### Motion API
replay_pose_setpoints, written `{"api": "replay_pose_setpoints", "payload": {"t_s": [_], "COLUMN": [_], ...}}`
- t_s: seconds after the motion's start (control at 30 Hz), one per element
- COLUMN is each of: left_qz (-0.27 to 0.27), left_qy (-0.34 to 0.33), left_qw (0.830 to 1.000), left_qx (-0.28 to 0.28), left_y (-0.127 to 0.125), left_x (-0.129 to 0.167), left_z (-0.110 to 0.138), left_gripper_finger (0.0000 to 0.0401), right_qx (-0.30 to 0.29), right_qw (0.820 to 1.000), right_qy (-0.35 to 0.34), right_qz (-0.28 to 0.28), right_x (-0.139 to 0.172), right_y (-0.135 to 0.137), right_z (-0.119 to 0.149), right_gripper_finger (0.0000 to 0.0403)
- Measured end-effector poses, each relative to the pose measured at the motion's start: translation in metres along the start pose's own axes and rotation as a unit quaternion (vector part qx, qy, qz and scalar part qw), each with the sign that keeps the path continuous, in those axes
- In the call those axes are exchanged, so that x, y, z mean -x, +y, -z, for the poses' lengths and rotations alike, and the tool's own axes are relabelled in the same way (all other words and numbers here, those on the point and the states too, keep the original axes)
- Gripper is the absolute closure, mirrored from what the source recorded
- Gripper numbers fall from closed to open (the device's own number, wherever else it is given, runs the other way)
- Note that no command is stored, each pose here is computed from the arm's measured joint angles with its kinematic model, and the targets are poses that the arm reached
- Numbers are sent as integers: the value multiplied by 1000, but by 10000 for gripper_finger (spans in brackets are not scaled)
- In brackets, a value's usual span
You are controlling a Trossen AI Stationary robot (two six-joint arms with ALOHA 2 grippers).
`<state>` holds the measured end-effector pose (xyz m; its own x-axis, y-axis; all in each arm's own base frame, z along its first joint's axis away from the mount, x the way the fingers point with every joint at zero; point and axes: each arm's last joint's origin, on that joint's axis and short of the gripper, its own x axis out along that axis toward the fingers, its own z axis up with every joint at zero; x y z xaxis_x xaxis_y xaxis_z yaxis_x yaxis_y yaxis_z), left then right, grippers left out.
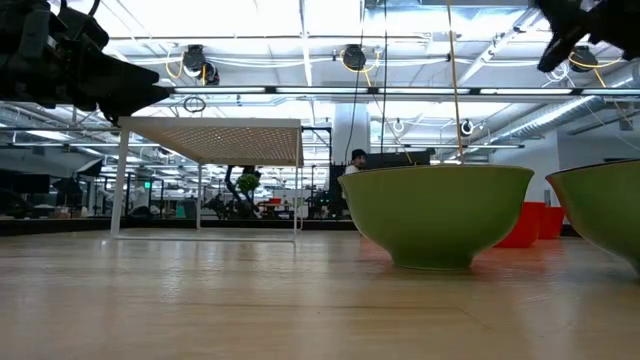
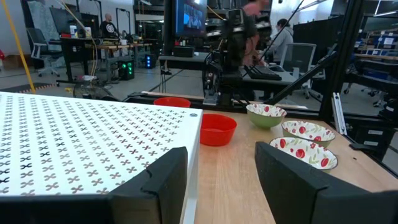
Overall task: Pick & Place Mini bowls
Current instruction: Put the top right red bowl on the shelf
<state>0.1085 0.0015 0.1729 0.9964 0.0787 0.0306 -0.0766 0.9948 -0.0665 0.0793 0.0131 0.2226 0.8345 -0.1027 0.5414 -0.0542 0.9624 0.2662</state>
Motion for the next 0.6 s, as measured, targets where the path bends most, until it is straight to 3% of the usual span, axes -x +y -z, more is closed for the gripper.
{"api": "replay_pose_setpoints", "payload": {"t_s": [0.1,0.23,0.3,0.43,0.53,0.6], "left_qz": [0,0,0,-1,0,0], "left_qy": [0,0,0,0,0,0], "left_qw": [1000,1000,1000,1000,1000,1000], "left_qx": [0,0,0,0,0,0], "left_y": [0,0,0,0,0,0], "left_x": [0,0,0,0,0,0], "left_z": [0,0,0,0,0,0], "left_gripper_finger": [208,208,208,208,208,208], "right_qx": [43,132,144,118,101,83], "right_qw": [988,927,883,788,681,622], "right_qy": [68,209,261,386,465,496], "right_qz": [134,281,363,465,556,600], "right_x": [-5,-34,-50,-79,-89,-94], "right_y": [-7,-3,-3,-6,-20,-31], "right_z": [16,12,4,-30,-52,-61], "right_gripper_finger": [298,297,290,259,231,214]}}
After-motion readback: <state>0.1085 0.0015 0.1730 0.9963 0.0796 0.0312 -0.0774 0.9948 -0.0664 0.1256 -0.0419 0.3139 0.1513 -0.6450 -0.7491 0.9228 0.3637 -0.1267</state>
